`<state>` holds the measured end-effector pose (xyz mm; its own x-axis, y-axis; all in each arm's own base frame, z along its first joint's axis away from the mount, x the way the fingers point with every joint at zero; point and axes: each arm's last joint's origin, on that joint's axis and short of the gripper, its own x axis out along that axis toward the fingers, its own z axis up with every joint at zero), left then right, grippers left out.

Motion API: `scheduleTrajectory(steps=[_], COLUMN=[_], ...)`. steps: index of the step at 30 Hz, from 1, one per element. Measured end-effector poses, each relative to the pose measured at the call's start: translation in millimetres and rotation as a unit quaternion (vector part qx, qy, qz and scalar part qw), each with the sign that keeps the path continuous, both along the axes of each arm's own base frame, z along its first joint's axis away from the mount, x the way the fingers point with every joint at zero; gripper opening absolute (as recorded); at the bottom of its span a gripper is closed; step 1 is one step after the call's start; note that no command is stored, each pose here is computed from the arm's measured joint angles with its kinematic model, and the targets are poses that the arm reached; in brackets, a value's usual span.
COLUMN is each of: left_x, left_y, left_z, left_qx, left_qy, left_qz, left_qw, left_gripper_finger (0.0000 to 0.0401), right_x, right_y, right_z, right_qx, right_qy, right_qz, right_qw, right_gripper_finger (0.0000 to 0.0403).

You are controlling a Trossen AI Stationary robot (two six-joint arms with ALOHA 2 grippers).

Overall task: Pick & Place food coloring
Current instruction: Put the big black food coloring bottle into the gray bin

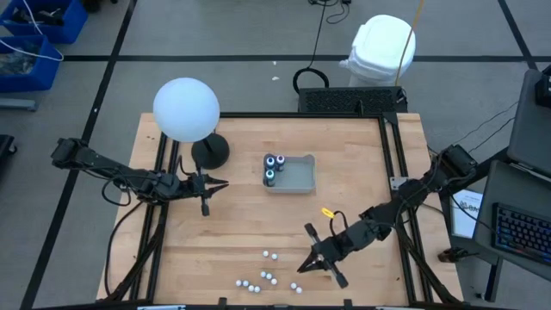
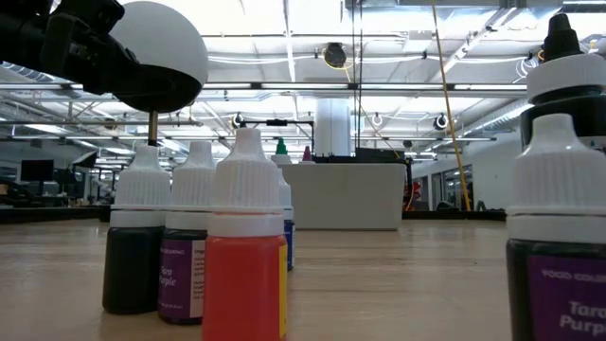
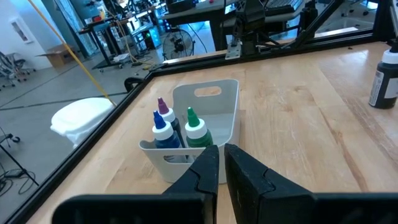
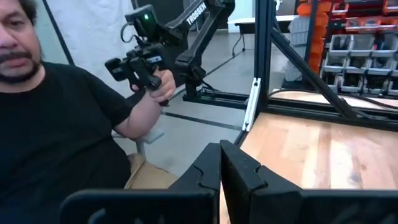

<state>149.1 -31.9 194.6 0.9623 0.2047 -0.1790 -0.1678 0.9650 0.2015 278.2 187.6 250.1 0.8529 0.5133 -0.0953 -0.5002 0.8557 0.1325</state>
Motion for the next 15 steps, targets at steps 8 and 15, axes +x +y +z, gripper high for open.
scheduleTrajectory(steps=[8,15], left_x=[0,0], left_y=[0,0], left_z=[0,0], left_qx=[-0.003,0.000], left_qy=[0.000,0.001], left_qz=[0.001,0.001], left_qw=[1.000,1.000], left_gripper_finger=[0.0035,0.0035], right_x=[-36,-58], right_y=[-27,-44], right_z=[-14,-36], right_qx=[0.026,0.021], right_qy=[-0.047,-0.040], right_qz=[-0.037,-0.062], right_qw=[0.998,0.997], right_gripper_finger=[0.0000,0.0000])
